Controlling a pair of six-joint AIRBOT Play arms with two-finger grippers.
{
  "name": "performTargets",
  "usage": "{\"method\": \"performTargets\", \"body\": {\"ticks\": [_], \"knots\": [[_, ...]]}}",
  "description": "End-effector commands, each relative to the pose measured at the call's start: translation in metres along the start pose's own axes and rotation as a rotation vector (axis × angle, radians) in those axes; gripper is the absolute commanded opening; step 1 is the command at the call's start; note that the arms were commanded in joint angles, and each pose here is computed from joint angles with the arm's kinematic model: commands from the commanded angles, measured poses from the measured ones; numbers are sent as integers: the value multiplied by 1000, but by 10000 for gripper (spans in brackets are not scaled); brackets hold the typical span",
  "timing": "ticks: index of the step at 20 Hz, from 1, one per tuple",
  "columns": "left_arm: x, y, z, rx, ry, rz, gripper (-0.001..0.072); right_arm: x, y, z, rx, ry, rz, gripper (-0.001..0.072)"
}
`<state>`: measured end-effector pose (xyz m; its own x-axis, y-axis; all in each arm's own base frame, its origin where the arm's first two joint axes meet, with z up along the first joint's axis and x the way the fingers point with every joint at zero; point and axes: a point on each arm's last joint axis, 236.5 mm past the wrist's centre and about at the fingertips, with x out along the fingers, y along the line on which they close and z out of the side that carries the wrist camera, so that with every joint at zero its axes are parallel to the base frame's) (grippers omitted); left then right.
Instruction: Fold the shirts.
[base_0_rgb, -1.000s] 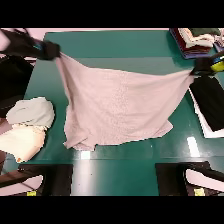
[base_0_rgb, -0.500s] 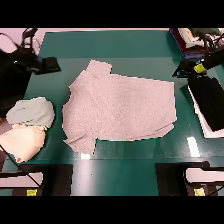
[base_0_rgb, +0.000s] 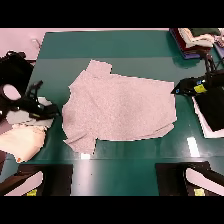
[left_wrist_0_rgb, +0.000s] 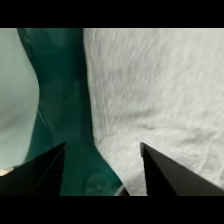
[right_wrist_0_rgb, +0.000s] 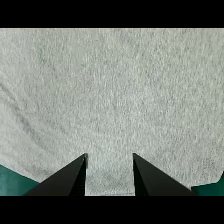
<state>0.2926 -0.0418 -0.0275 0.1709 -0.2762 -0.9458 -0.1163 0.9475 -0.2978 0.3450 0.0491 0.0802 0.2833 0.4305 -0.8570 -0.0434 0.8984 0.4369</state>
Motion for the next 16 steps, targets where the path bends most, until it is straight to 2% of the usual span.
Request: {"method": "performTargets", "body": {"ticks": [1,5,10,11,12,13,16], "knots": [[35,5,-38,-61,40,-36,549,-2,2,-10,-2,-28,-1,335],[52,-23,-34,-106,-27,-187,548,-3,3,-11,-3,-26,-1,335],[52,-25,-33,-117,-34,-198,546,-2,3,-17,-5,0,3,335],[52,-26,-33,-117,-33,-199,473,-3,3,-21,-8,16,4,334],[51,-27,-32,-114,-33,-201,210,-3,2,-25,-16,33,-2,334],[48,-28,-29,-109,-37,-204,20,-2,-2,-30,-17,55,-18,335],[32,-38,-19,-65,-42,-223,24,6,-30,-61,64,116,-49,335]]}}
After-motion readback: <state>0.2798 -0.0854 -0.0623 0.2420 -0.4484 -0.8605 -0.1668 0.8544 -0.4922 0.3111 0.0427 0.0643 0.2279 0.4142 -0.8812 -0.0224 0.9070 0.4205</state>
